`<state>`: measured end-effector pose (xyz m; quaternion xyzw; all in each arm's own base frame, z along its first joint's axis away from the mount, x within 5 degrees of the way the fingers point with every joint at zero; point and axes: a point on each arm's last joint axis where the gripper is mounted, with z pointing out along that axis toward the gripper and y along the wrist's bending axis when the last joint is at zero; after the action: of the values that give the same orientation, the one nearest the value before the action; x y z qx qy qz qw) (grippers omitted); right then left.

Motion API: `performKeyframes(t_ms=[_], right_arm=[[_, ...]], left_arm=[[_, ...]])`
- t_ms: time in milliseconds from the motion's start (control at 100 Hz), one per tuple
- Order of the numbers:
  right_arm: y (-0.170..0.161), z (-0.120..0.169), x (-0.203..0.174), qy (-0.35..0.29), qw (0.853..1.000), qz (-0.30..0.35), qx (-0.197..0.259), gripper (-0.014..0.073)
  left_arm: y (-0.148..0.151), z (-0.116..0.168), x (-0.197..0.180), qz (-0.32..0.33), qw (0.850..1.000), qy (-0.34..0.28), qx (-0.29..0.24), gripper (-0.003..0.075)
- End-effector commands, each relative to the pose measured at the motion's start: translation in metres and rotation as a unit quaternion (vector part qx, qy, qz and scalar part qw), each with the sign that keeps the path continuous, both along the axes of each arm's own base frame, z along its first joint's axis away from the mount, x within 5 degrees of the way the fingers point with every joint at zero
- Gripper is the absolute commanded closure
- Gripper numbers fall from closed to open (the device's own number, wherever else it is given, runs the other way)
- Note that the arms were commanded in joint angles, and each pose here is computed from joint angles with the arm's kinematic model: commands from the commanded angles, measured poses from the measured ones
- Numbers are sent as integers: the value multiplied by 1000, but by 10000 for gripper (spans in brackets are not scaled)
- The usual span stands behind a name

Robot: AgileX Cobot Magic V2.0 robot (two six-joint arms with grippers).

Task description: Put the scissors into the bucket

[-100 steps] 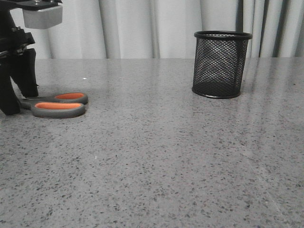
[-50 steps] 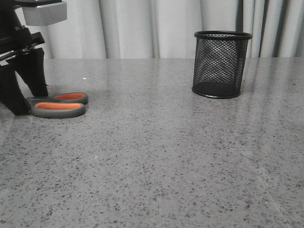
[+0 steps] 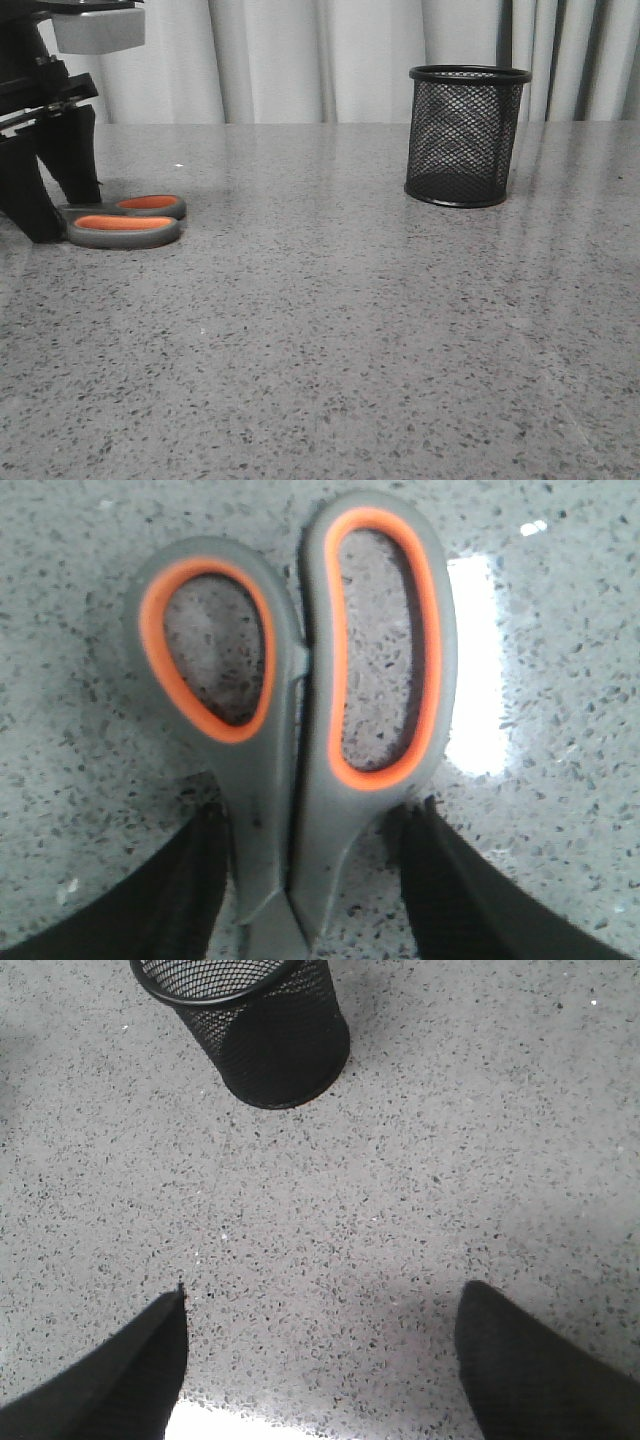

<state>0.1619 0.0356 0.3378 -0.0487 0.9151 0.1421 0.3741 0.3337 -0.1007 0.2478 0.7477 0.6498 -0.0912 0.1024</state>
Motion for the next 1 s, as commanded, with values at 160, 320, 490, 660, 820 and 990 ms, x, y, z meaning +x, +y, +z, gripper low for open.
performKeyframes(t_ms=[160,320,490,660,820,990], right_arm=[[1,14,2,-40,999,0,5,95],[1,14,2,-40,999,0,5,95],[1,14,2,-39,999,0,6,95],[3,15,2,-37,999,1,26,95],[14,22,2,-57,994,31,88,95],[30,38,0,-97,974,88,187,95]], left_arm=[[2,-3,-4,6,999,25,24,700],[2,8,-3,25,999,10,21,727],[1,54,0,65,996,-54,-4,727],[3,112,-14,90,986,-135,-36,729],[-6,156,-38,79,975,-196,-66,731],[-28,190,-68,48,965,-242,-92,731]])
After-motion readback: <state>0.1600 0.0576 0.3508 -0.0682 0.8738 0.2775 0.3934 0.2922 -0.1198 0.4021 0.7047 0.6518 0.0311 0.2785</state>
